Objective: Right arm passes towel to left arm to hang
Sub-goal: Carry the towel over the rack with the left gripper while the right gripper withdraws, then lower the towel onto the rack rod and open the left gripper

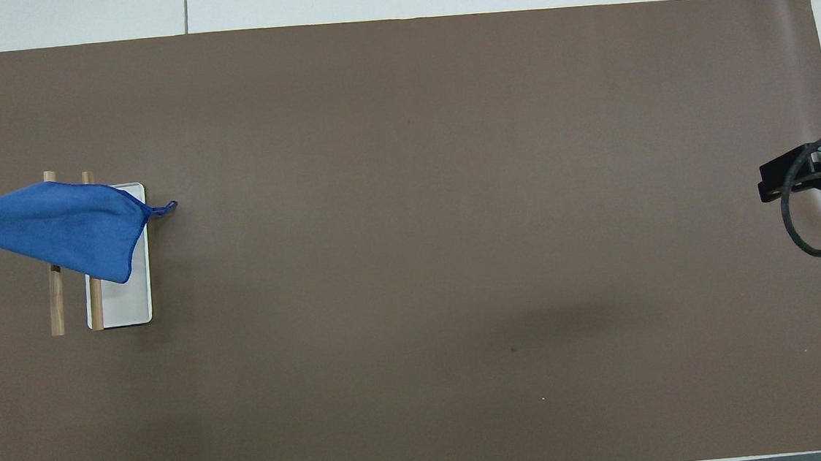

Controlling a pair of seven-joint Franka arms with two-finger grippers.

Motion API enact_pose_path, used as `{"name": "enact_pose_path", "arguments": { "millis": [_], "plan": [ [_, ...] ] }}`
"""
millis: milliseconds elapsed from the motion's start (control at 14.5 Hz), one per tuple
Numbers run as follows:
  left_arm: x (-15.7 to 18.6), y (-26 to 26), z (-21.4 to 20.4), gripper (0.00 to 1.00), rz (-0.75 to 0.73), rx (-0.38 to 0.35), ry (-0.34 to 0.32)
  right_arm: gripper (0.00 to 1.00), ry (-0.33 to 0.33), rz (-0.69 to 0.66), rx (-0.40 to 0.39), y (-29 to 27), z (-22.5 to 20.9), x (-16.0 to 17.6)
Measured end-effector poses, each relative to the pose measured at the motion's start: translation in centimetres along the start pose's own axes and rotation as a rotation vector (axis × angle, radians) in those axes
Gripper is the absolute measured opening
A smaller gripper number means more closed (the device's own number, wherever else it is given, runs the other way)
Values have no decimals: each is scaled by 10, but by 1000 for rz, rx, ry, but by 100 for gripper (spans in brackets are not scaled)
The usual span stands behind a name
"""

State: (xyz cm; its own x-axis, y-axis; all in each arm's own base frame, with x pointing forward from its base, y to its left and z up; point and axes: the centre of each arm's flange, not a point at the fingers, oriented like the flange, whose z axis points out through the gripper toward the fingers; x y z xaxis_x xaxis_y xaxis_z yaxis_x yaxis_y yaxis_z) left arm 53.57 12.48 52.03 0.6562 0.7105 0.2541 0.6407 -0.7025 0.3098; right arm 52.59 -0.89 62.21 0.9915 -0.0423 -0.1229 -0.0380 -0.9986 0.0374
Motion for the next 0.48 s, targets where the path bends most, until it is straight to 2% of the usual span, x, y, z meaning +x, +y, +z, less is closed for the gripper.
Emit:
{"name": "enact_pose_path", "arguments": {
  "millis": [484],
  "plan": [
    [6, -23, 10, 2, -37, 0, 44, 100, -19, 25, 3, 14, 3, 0]
  ]
}}
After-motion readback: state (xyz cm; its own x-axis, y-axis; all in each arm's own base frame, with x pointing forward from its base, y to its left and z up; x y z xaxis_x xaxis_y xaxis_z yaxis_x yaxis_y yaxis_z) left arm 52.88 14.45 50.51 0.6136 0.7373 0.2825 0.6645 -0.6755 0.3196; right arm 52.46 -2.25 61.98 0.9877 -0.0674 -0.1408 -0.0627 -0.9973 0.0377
